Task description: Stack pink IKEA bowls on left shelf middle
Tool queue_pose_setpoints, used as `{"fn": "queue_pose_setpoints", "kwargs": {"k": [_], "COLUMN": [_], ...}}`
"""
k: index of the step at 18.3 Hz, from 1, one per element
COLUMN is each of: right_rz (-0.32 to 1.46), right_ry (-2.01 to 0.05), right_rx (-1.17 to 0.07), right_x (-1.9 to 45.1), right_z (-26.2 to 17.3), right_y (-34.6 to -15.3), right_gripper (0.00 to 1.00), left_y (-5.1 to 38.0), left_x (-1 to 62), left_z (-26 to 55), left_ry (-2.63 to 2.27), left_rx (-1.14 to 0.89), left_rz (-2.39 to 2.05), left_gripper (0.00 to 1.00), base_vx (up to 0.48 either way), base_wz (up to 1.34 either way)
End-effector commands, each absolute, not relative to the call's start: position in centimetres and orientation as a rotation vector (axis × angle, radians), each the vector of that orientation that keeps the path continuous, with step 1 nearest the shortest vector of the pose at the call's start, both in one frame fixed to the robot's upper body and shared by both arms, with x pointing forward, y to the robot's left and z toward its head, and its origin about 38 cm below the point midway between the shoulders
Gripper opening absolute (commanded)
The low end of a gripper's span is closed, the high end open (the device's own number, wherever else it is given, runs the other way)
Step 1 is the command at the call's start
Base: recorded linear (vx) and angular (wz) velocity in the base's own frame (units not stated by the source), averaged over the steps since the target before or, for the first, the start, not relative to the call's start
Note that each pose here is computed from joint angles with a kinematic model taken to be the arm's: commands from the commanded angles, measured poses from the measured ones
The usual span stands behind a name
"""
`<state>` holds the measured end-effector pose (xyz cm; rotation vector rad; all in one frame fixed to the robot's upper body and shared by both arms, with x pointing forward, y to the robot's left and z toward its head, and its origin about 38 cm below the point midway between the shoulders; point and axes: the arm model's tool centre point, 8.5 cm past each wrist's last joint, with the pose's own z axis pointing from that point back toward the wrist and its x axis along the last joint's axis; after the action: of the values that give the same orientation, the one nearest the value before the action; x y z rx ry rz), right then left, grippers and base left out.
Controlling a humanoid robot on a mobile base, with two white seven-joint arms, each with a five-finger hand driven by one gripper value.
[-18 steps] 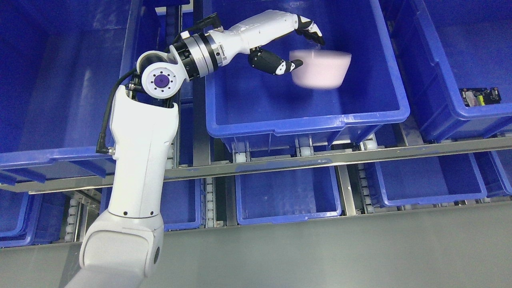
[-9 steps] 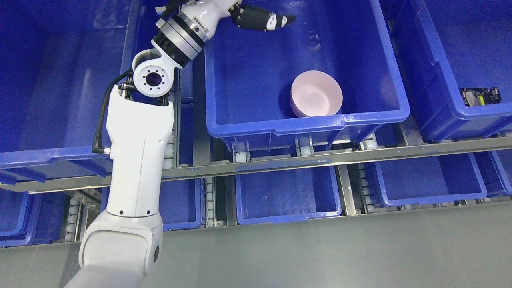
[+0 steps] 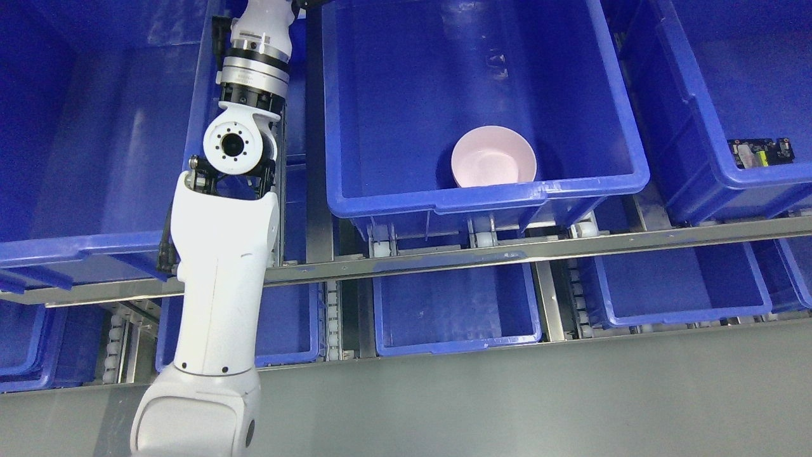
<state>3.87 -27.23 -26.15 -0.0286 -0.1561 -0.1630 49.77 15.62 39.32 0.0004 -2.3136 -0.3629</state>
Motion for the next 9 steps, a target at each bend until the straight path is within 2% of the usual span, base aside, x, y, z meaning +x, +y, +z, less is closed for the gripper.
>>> {"fn": "queue_pose_setpoints", "kwargs": {"k": [1, 9], "right_rz": [-0.161, -0.161], "right_ry": [-0.157, -0.157], "right_rx": [-0.046, -0.046], "right_x": [3.9, 3.9], "right_z": [-26.0, -26.0], "right_y": [-28.3, -28.3], "right_gripper": [1.00, 1.00], "left_y": [13.4, 14.0], "left_x": [45.5, 44.2], "left_z": [39.1, 36.1], "left_ry": [-2.355, -2.315], "left_rx": [-0.114, -0.126], "left_rz": [-0.417, -0.393], "left_gripper": [1.00, 1.00], "base_vx": [0.000, 0.000], "base_wz": [0.00, 0.00]}}
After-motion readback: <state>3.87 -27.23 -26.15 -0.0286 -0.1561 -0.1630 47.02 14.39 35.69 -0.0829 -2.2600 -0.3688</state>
